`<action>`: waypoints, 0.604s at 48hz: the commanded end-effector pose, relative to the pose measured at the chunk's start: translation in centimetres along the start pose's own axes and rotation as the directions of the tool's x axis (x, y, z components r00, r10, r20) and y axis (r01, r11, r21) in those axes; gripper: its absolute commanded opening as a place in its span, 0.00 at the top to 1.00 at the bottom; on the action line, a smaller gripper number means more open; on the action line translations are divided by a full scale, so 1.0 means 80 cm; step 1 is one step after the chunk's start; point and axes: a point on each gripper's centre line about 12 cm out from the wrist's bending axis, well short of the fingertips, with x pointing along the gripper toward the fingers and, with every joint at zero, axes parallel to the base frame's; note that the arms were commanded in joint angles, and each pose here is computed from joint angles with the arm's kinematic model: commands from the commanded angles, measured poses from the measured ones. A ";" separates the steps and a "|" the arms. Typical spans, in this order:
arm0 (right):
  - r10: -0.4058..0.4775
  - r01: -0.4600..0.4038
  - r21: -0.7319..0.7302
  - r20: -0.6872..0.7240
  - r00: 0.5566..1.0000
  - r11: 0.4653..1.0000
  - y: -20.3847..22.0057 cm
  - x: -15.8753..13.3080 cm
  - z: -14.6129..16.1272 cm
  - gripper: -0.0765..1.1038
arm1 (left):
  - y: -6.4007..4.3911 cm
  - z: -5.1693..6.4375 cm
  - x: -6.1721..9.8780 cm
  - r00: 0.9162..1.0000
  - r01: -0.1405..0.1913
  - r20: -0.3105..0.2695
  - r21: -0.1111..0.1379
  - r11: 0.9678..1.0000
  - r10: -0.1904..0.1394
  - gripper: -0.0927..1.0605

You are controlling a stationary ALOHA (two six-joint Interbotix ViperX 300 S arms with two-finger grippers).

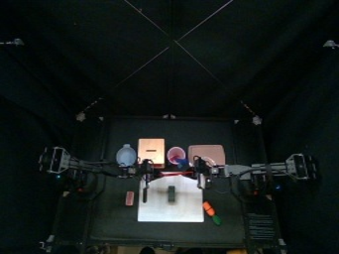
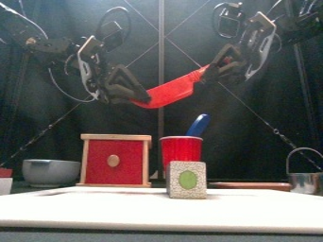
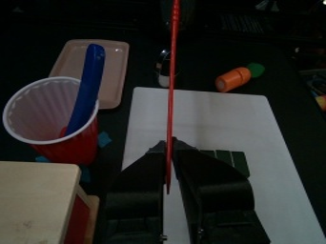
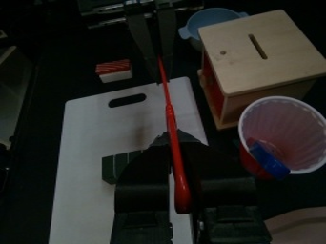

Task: Cut the sushi into 4 pieces with the knife
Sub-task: Cut the sushi into 4 pieces

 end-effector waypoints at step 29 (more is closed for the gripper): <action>-0.037 0.036 -0.009 -0.393 0.919 0.999 0.018 0.063 -0.032 0.82 | -0.044 -0.038 0.021 0.987 0.090 -0.138 0.027 0.996 -0.085 0.62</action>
